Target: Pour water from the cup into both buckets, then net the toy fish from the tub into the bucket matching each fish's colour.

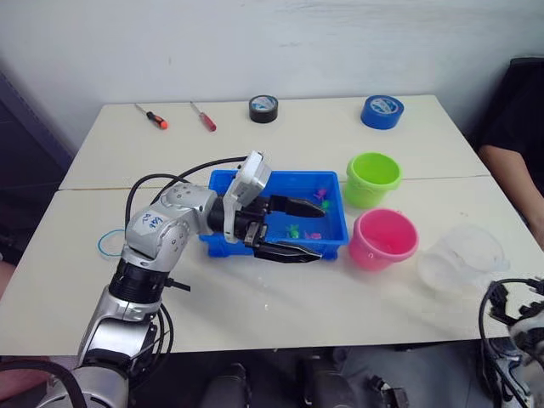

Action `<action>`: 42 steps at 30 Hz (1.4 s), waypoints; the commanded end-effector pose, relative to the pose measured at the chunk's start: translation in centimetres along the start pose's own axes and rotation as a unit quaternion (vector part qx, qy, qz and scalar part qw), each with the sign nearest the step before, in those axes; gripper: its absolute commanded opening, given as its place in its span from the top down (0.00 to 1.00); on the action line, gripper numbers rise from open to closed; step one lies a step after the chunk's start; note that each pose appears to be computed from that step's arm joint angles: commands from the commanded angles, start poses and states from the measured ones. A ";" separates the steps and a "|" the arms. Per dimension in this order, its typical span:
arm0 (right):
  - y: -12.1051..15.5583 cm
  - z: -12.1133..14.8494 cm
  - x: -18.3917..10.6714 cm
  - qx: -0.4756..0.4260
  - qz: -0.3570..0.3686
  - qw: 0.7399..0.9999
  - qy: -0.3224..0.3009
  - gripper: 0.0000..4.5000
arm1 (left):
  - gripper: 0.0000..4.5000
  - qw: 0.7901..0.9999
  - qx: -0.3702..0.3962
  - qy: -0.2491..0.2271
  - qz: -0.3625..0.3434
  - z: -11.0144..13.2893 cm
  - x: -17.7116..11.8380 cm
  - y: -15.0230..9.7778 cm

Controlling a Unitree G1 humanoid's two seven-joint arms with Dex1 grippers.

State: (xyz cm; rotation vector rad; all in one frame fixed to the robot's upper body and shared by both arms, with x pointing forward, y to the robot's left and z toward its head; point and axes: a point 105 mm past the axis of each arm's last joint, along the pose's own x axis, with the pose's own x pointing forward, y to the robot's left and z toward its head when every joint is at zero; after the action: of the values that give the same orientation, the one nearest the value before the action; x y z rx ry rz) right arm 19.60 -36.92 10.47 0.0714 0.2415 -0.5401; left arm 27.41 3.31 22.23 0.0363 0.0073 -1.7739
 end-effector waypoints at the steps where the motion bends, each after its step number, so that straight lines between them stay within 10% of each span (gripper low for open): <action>1: 0.8 5.2 -2.5 -0.047 0.043 0.995 -0.074 0.01 | 0.00 1.000 0.018 -0.013 -0.006 0.6 0.2 0.0; 8: 10.8 13.6 -6.6 -0.116 0.383 0.903 -0.158 0.01 | 0.00 0.997 0.015 -0.015 0.081 -0.4 -2.2 1.2; 15: 19.7 13.3 -8.8 -0.164 0.610 0.764 -0.132 0.01 | 0.00 0.963 -0.021 0.014 0.267 -2.8 -9.9 0.3; 24: 26.1 12.2 -10.4 -0.184 0.748 0.624 -0.132 0.01 | 0.00 0.879 -0.090 0.071 0.463 -6.9 -20.3 -7.9; 31: 27.6 11.8 -10.4 -0.171 0.771 0.600 -0.128 0.01 | 0.00 0.828 -0.094 0.099 0.544 -7.3 -25.6 -10.2; 42: 27.0 10.2 -11.9 -0.174 0.775 0.597 -0.111 0.01 | 0.00 0.810 -0.078 0.269 0.515 -8.3 -31.7 -3.7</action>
State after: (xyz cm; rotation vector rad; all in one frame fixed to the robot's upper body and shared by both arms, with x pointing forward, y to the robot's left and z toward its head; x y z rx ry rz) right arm 26.66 -9.20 22.34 -0.1629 0.0147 1.2797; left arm 29.87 34.36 15.41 0.3061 0.4125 -0.6205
